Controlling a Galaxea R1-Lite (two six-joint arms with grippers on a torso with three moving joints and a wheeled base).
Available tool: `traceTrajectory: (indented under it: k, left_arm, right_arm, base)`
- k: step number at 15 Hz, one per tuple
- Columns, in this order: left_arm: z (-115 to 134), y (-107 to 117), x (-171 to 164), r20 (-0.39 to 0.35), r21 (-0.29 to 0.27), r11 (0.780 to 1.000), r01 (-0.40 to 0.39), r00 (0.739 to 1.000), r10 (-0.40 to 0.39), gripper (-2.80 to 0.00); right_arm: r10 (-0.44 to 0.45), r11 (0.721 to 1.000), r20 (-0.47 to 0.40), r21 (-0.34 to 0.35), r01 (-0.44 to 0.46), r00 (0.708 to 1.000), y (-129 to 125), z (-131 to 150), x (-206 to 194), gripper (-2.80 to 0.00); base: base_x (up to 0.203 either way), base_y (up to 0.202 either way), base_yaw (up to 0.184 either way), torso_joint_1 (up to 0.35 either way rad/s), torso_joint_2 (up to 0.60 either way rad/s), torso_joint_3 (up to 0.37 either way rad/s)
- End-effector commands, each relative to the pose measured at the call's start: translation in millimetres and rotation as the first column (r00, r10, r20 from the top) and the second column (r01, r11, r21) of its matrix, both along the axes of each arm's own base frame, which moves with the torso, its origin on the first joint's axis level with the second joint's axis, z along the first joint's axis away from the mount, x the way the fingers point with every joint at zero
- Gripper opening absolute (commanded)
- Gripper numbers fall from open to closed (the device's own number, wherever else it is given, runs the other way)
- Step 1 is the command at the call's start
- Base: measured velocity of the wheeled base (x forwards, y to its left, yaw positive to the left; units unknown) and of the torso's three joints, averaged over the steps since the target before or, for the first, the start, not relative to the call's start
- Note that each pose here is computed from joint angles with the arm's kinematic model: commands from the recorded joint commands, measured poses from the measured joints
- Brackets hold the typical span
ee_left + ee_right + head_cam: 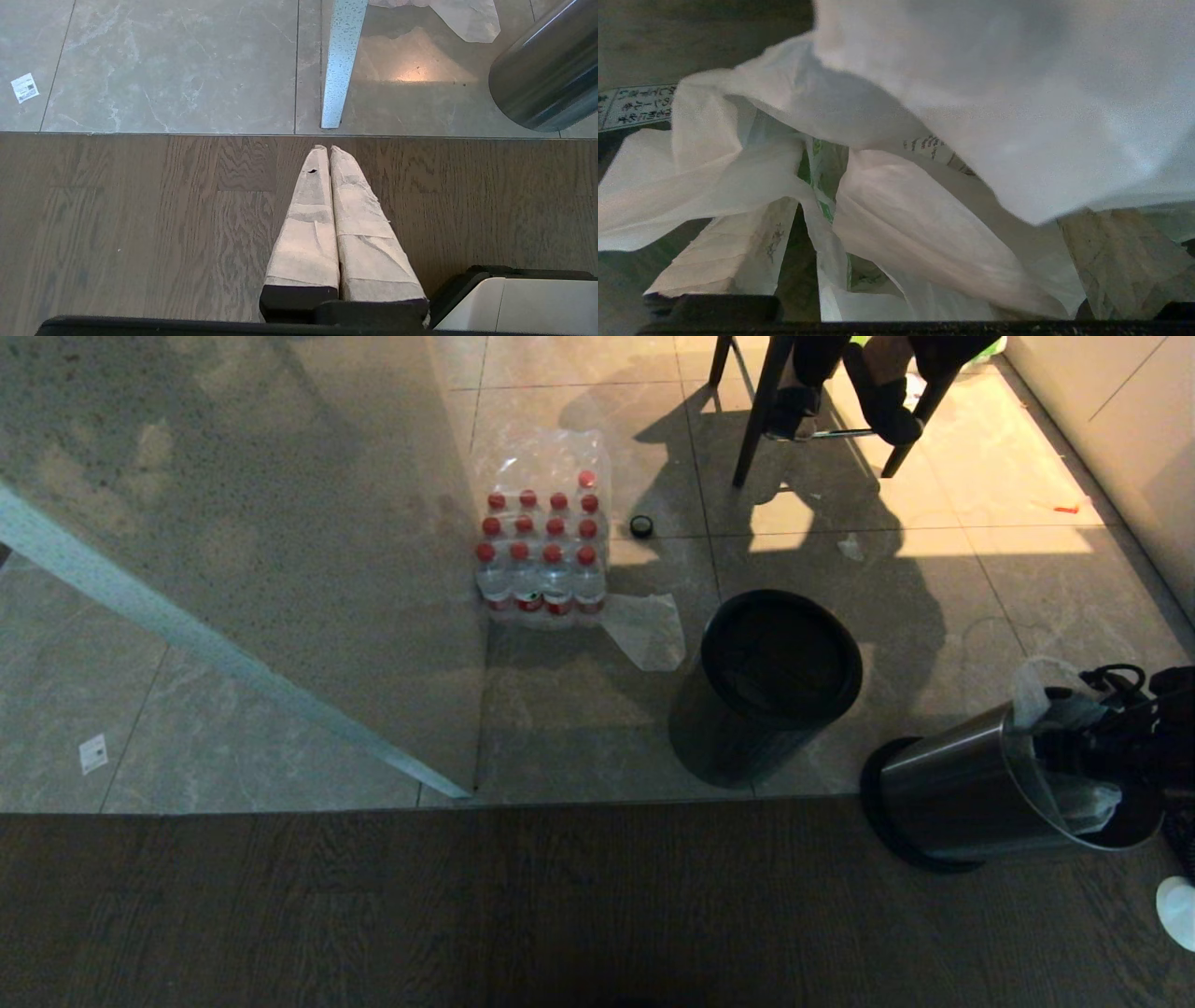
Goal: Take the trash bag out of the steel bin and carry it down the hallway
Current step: Pick up the trash bag
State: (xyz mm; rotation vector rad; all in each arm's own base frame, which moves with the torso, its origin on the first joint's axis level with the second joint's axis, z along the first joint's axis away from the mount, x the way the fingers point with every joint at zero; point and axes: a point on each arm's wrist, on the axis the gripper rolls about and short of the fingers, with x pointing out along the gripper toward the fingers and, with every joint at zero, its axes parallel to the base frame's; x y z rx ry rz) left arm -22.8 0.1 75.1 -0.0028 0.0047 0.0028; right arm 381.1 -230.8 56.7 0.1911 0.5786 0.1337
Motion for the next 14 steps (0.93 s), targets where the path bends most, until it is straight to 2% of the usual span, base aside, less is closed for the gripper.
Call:
traceTrajectory:
  k: [1, 14]
  left_arm:
    - [0.0, 0.0, 0.0, 0.000, 0.000, 1.000, 0.000, 1.000, 0.000, -2.80]
    - [0.0, 0.0, 0.0, 0.000, 0.000, 1.000, 0.000, 1.000, 0.000, -2.80]
  right_arm:
    - [0.003, 1.000, -0.001, 0.001, -0.003, 1.000, 0.9, 0.4, -0.9, 0.00]
    - [-0.021, 1.000, -0.009, -0.010, 0.021, 1.000, 2.0, 2.9, -1.8, 0.00]
  base:
    - [0.000, 0.000, 0.000, 0.000, 0.00, 0.000]
    - [0.000, 0.000, 0.000, 0.000, 0.00, 0.000]
